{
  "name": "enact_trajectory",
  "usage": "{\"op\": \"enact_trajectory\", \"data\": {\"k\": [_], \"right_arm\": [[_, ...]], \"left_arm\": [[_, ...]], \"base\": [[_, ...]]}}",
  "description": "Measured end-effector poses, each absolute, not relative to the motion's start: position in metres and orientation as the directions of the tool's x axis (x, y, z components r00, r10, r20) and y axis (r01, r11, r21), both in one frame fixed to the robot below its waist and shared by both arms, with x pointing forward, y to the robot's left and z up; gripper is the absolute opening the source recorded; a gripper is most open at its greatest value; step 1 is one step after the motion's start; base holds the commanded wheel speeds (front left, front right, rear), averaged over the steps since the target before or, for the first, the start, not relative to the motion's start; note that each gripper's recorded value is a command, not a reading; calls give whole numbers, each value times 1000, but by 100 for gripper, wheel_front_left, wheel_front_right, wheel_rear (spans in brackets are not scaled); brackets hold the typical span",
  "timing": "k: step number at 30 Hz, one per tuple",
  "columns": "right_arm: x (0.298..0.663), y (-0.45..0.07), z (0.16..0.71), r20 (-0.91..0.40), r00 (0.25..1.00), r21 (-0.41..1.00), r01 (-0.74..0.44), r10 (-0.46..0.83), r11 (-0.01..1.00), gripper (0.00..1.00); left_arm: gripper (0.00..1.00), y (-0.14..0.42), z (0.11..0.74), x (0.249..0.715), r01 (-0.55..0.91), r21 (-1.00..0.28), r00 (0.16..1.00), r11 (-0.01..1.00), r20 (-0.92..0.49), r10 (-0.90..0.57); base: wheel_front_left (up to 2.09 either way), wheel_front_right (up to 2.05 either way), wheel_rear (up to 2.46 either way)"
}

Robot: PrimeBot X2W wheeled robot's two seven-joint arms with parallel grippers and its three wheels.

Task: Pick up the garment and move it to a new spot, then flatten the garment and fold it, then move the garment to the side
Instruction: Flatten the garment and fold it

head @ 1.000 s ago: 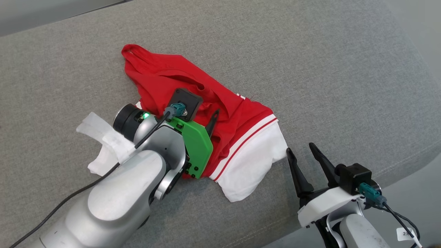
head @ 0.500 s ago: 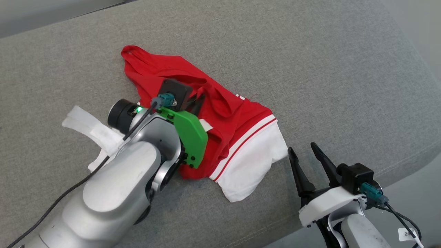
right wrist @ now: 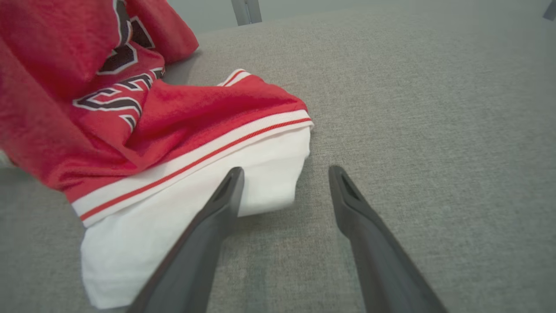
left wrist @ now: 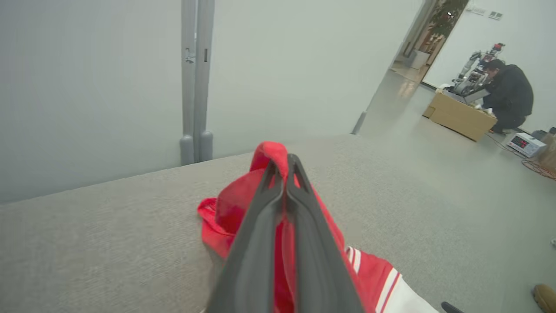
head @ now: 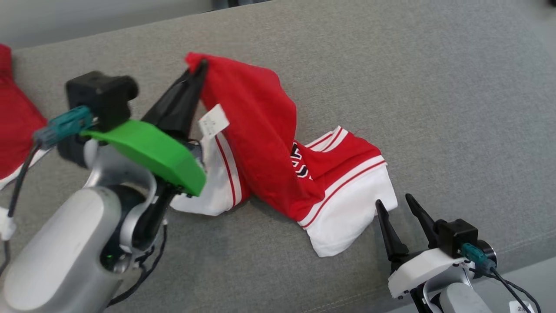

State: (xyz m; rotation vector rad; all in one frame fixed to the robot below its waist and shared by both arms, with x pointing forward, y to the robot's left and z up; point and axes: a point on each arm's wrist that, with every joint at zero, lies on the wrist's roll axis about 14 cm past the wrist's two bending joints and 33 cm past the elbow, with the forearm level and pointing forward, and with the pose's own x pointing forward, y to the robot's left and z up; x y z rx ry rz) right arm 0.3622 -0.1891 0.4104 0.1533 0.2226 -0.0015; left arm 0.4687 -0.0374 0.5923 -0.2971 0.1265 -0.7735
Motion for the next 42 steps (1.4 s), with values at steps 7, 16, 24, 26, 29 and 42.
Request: {"op": "enact_trajectory", "data": {"k": [7,16,24,26,29,42], "right_arm": [[373,-163,411,-210,972,131,-79,106,988,100],[377,-134,409,-211,955,114,-189,210,975,100],[380,-115,411,-200,940,113,-258,276,960,100],[381,-113,413,-196,939,112,-265,283,958,100],[383,-114,417,-183,942,105,-267,283,958,100],[389,-171,462,-55,985,-21,-164,163,986,100]], "left_arm": [[0,107,529,472,229,-371,942,900,-150,-301],[0,216,412,364,-261,-387,894,884,-443,70],[0,206,377,316,-341,-416,845,843,-528,81],[45,203,376,315,-336,-419,847,844,-526,75],[100,204,378,317,-321,-406,857,856,-510,79],[100,236,391,328,-340,-303,887,890,-417,197]], "base": [[0,0,0],[0,0,0],[0,0,0],[0,0,0],[0,0,0],[0,0,0]]}}
